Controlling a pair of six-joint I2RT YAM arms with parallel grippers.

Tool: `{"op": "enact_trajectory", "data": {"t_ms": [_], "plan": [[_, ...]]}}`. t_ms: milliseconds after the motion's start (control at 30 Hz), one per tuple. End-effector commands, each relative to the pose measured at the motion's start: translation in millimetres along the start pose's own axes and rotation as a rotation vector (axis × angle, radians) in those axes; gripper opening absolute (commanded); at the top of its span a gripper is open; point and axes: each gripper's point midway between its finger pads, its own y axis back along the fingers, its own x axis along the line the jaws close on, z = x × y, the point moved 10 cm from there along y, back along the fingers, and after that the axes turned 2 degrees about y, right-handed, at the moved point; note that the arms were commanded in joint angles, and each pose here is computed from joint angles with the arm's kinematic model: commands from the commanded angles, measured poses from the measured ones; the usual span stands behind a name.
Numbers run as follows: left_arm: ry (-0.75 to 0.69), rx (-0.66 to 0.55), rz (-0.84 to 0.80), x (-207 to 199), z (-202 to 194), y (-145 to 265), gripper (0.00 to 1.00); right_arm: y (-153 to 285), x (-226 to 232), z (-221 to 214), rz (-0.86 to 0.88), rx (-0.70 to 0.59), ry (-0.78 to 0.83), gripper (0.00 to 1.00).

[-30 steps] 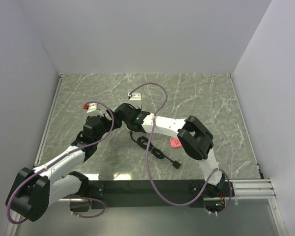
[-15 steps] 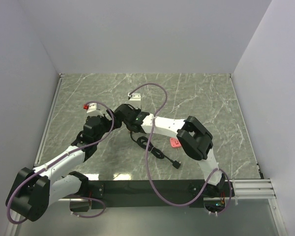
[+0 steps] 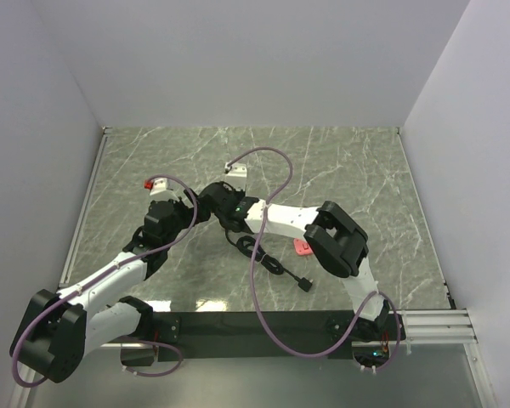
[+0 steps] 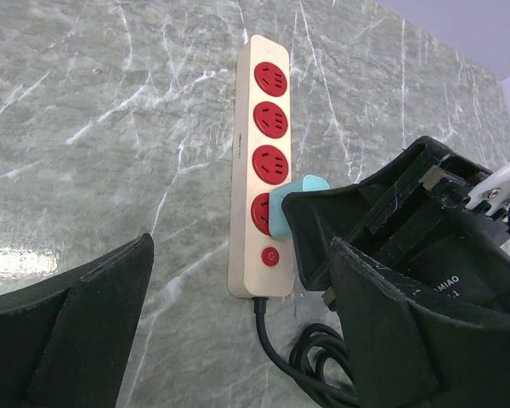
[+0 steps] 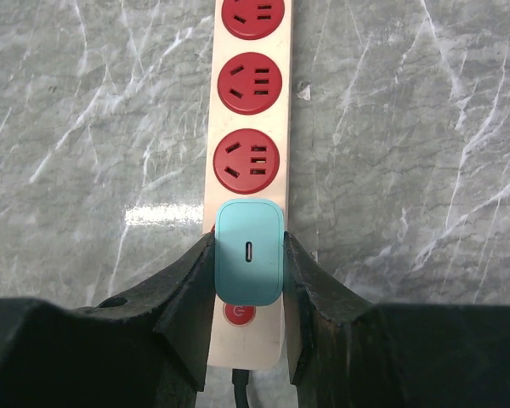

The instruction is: Insert the plug

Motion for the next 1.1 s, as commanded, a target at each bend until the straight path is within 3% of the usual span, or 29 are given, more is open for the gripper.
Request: {"op": "enact_trajectory", "data": {"t_ms": [0,667,1067], "plan": [[0.006,-0.023,-0.013,-2.9,4.5,-2.6,0.9,-8.1,-14.6,-121.0,0.035,0.422,0.126,0.0],[0.004,-0.02,-0.005,-2.1,4.1,-2.8,0.91,7.0,-32.8,-184.7,-0.003,0.539,0.17,0.0],[-0.013,-0.017,0.019,-0.9,4.5,-6.3,0.92,5.0,-20.2,-145.5,0.079,0.492,0.175,0.0]]}}
